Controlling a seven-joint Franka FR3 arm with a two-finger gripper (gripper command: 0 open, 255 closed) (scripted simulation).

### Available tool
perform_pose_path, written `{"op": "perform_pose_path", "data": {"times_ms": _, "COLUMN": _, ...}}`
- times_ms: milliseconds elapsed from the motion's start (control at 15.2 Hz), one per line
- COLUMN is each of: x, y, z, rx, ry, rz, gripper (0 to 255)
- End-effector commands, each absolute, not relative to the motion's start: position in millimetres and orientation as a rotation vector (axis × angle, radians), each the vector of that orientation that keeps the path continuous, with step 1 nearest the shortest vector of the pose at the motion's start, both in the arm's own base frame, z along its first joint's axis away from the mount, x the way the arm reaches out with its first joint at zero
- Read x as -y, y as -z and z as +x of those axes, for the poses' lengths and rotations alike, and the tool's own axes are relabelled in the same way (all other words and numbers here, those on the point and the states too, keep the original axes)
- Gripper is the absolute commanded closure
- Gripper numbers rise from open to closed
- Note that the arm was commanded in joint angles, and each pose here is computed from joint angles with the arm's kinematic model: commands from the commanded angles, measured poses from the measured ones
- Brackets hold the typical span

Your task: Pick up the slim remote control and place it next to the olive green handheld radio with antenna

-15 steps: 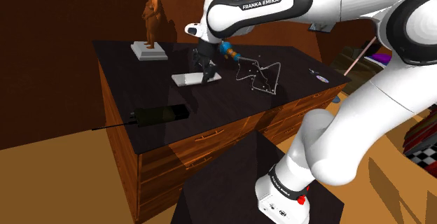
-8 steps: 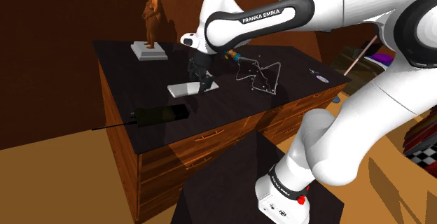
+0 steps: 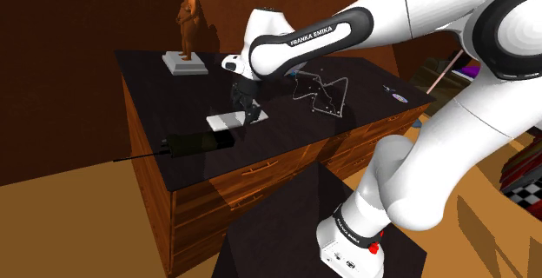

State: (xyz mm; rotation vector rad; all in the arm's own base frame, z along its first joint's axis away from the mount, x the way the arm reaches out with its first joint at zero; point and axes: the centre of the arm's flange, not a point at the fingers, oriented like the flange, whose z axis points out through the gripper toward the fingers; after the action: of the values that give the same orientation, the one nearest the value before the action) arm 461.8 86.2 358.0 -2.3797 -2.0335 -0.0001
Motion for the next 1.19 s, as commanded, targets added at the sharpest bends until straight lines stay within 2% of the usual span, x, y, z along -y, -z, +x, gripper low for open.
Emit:
{"op": "perform_pose_path", "data": {"times_ms": 0, "x": -86.0, "y": -346.7, "z": 461.9, "rx": 2.034, "ry": 0.001, "rz": -2.38, "gripper": 255}}
{"op": "perform_pose_path", "data": {"times_ms": 594, "x": -86.0, "y": -340.5, "z": 461.9, "rx": 2.034, "ry": 0.001, "rz": -2.38, "gripper": 255}}
{"op": "perform_pose_path", "data": {"times_ms": 660, "x": -86.2, "y": -340.9, "z": 461.6, "rx": 2.034, "ry": 0.001, "rz": -2.38, "gripper": 0}}
{"op": "perform_pose_path", "data": {"times_ms": 990, "x": -86.0, "y": -340.5, "z": 461.9, "rx": 2.034, "ry": 0.001, "rz": -2.38, "gripper": 0}}
{"op": "perform_pose_path", "data": {"times_ms": 1122, "x": -85.8, "y": -366.9, "z": 462.1, "rx": 2.034, "ry": 0.001, "rz": -2.38, "gripper": 0}}
